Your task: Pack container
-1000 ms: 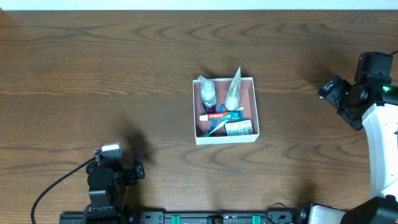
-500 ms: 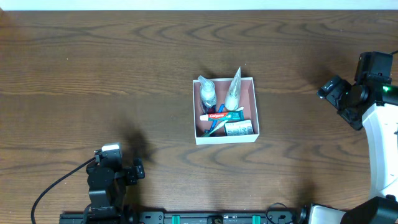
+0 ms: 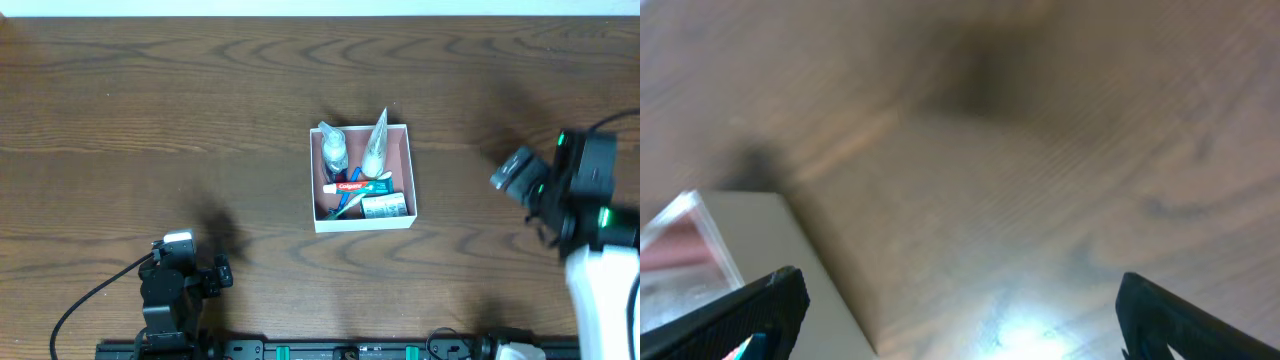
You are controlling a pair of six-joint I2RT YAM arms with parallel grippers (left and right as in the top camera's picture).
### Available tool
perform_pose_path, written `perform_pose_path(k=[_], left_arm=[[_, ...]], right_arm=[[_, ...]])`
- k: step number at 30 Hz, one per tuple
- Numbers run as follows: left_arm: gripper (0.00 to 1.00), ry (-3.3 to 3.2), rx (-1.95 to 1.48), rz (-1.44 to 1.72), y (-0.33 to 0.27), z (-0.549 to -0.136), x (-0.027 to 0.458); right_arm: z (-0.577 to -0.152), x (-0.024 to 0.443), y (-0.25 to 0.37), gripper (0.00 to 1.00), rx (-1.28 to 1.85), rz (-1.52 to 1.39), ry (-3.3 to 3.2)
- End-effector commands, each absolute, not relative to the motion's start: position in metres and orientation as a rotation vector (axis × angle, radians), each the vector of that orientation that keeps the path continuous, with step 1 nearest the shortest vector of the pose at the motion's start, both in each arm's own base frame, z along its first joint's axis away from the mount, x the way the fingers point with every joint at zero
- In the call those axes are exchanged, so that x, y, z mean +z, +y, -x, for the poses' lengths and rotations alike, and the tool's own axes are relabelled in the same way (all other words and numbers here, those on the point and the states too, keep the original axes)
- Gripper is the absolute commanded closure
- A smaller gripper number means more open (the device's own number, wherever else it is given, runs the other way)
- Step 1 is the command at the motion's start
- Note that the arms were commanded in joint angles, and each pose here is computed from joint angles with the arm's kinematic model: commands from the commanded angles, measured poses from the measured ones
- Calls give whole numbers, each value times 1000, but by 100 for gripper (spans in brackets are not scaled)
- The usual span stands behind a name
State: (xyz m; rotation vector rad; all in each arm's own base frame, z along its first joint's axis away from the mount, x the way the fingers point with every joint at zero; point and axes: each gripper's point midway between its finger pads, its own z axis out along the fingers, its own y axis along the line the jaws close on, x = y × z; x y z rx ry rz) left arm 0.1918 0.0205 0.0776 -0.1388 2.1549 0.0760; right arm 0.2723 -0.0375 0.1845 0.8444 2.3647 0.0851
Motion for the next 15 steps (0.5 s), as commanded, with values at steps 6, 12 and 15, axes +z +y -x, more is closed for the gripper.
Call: perform_pose_path(k=[6,12,15], left_arm=[[2,2158,57,157,20,-192,74],[2,2158,57,157,20,-192,74],[2,2158,57,157,20,-192,73]], right_arm=[[-243,150,-8,1,138,-355,2192],[-221,117,-1,1,178,-305,2134],[-217,109,0,1,188,-296,2102]])
